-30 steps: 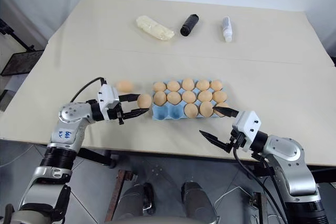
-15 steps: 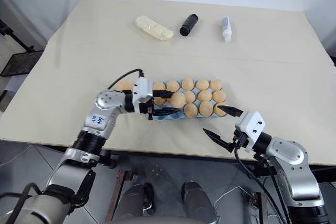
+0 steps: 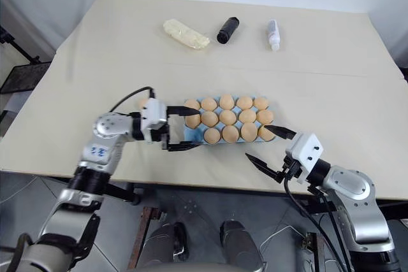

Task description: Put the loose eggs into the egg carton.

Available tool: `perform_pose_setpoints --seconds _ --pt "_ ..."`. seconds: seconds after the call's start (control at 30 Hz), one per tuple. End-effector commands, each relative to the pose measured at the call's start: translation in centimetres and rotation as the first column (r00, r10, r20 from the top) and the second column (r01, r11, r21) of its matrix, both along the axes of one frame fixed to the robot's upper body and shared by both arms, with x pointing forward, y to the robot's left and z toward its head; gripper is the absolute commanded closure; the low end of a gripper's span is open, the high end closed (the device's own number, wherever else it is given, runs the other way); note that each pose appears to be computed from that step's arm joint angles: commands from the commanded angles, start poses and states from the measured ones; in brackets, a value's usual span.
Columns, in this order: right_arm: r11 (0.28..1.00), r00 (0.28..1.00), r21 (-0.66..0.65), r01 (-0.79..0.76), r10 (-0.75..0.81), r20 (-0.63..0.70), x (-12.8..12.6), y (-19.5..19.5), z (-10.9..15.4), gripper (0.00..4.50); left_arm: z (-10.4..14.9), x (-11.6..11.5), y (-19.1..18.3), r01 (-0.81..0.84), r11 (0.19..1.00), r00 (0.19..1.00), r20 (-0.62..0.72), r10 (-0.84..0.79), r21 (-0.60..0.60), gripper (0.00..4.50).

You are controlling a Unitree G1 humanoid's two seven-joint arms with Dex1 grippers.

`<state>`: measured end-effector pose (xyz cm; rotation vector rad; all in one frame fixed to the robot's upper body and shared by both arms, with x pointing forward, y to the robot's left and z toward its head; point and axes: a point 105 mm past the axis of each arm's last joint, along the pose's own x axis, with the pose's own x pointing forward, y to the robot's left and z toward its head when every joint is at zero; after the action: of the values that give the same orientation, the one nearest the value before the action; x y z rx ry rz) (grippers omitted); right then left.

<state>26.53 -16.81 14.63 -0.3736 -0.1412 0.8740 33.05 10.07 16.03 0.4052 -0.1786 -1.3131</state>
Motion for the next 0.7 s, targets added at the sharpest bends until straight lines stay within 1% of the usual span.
perform_pose_setpoints --seconds 0.03,0.1,0.2,0.3,0.43,0.5,0.57,0.63,0.7 --pt "0.999 0.999 0.009 -0.047 0.047 0.024 0.3 0.4 0.6 0.00 1.3 -0.3 4.4 -0.173 0.984 0.984 0.041 0.175 -0.048 0.02" --pt "0.997 0.997 0.015 -0.074 0.074 0.032 0.6 0.8 0.7 0.00 0.6 -0.6 7.8 -0.313 0.948 0.949 0.026 0.315 -0.054 0.02" --pt "0.995 0.995 0.025 -0.099 0.098 0.031 0.9 1.2 0.7 0.00 0.0 -1.6 11.1 -0.466 0.882 0.883 0.020 0.468 -0.074 0.02" --pt "0.993 0.993 0.029 -0.116 0.115 0.033 1.2 1.5 0.6 0.00 -1.0 -2.8 13.7 -0.582 0.809 0.812 0.000 0.584 -0.078 0.02" --pt "0.991 0.991 0.032 -0.129 0.128 0.036 1.3 1.6 0.5 0.00 -2.1 -3.4 15.4 -0.653 0.753 0.757 -0.043 0.652 -0.076 0.02" --pt "0.990 0.990 0.030 -0.135 0.134 0.039 1.3 1.6 0.5 0.00 -2.4 -3.4 15.7 -0.667 0.741 0.745 -0.075 0.663 -0.081 0.02" --pt "0.990 0.990 0.029 -0.138 0.137 0.043 1.3 1.6 0.5 0.00 -2.6 -3.2 15.8 -0.673 0.736 0.739 -0.077 0.669 -0.074 0.02" --pt "0.990 0.989 0.026 -0.140 0.138 0.051 1.3 1.5 0.6 0.00 -2.6 -2.7 15.7 -0.679 0.729 0.734 -0.082 0.675 -0.080 0.02" --pt "0.991 0.990 0.019 -0.136 0.135 0.050 1.1 1.2 0.6 0.00 -2.7 -1.6 15.3 -0.686 0.724 0.728 -0.088 0.680 -0.078 0.02"
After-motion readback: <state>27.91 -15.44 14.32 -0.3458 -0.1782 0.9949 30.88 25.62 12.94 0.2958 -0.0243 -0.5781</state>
